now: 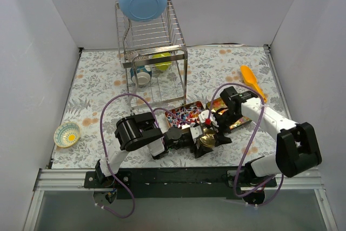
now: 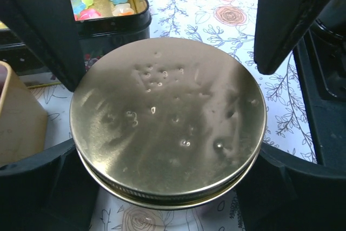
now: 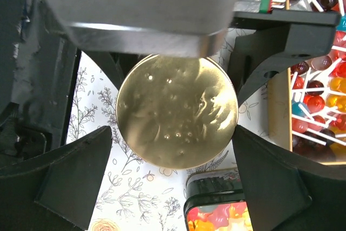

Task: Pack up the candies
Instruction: Screw the bottle lid onto the packing bottle.

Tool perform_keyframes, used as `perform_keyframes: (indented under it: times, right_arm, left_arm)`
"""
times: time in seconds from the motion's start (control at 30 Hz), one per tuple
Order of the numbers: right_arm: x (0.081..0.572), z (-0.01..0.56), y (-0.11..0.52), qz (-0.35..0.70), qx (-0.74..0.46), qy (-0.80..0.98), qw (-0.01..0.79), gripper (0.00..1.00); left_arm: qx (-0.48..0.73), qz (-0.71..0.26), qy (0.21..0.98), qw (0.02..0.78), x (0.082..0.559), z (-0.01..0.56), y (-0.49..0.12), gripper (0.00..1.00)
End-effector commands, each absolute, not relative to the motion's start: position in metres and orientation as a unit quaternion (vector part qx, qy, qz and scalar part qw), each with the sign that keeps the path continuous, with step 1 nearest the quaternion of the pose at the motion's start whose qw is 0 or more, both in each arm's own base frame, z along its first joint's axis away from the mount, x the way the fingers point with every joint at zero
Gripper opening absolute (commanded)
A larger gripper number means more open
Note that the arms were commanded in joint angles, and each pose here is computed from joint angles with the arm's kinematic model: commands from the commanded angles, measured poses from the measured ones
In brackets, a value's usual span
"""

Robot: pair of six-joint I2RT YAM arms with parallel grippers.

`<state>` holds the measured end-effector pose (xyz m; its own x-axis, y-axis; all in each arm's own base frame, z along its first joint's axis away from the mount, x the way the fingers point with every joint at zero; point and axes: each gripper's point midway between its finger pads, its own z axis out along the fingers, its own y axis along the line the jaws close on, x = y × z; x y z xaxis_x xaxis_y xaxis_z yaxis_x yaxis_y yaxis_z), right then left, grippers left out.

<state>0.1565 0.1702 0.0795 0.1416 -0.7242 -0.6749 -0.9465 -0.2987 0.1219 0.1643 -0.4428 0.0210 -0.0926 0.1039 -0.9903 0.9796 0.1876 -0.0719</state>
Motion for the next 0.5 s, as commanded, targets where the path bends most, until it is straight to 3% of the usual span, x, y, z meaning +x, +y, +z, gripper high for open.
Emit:
perform_keyframes:
  times: [0.0,0.47]
  right_arm:
    - [0.107,0.074,0.141,0.346,-0.711,0.606,0.086,0.98]
    - [0.082,0.082,0.129,0.346,-0.696,0.625,0.073,0.98]
  left_arm:
    - [0.414,-0.418,0.657,0.472,0.177,-0.014,-0.418,0.00]
    - [0.422,-0.425,0.656,0.460,0.172,-0.017,-0.419,0.00]
